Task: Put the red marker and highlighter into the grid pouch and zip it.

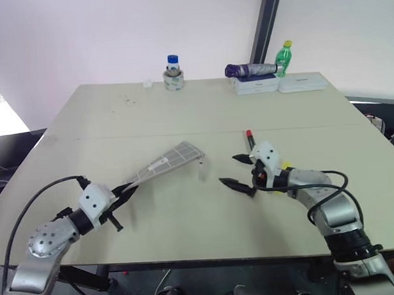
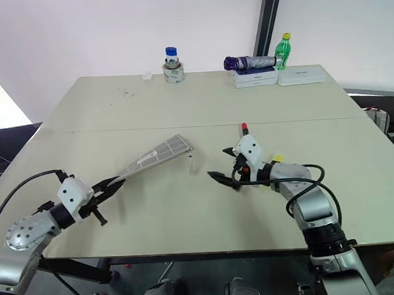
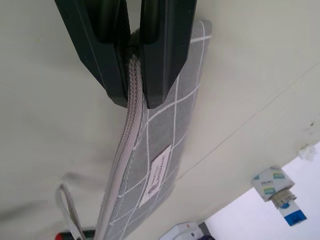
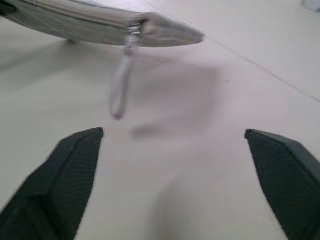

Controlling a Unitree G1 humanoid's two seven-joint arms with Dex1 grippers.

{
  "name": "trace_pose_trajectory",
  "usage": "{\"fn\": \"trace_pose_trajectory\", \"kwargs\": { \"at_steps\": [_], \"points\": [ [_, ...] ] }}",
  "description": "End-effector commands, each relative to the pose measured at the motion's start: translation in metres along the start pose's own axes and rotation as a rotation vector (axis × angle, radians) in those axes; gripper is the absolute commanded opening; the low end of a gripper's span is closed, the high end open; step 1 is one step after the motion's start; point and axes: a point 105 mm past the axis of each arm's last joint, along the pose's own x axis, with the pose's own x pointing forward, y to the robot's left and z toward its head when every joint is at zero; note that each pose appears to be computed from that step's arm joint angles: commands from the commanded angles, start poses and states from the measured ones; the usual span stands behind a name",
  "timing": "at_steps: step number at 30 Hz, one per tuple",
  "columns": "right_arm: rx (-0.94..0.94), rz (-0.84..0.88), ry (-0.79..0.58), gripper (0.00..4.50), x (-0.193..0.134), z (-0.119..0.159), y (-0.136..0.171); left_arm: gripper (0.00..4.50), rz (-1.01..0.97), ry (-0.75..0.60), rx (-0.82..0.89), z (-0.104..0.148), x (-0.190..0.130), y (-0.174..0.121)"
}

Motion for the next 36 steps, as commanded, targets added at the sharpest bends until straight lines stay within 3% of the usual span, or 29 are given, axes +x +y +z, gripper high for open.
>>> {"fn": "trace_pose_trajectory", "kwargs": {
  "at_steps": [1,10,11,13,19,20,25,31,36],
  "points": [
    [-0.017,0.012,-0.061,4.46,0.016,0.016,0.015,0.0,0.031,-0.032,0.03,0.015,0.001,0.006],
    [0.084,-0.101,-0.146,4.46,0.049,0.022,0.013,0.0,0.024,-0.046,0.048,0.022,0.002,0.006],
    [0.096,-0.105,-0.149,4.22,0.049,0.023,0.012,0.0,0.027,-0.049,0.044,0.023,0.003,0.006],
    [0.126,-0.087,-0.152,3.6,0.05,0.023,0.013,0.0,0.03,-0.05,0.042,0.023,0.003,0.006],
    [0.137,-0.075,-0.126,0.38,0.051,0.017,0.022,0.0,0.032,-0.056,0.038,0.023,0.008,0.003],
    [0.14,-0.073,-0.123,0.03,0.051,0.016,0.023,0.0,0.032,-0.055,0.038,0.023,0.008,0.002],
    [0.046,-0.041,-0.111,0.03,0.051,0.027,0.031,0.0,0.036,-0.041,0.055,0.019,0.013,-0.001],
    [-0.338,-0.054,0.091,0.03,0.058,0.016,0.027,0.0,0.033,-0.025,0.113,0.019,0.029,-0.011],
    [-0.397,-0.062,0.105,0.03,0.067,0.016,0.03,0.0,0.032,-0.042,0.107,0.023,0.038,-0.021]
  ]
}}
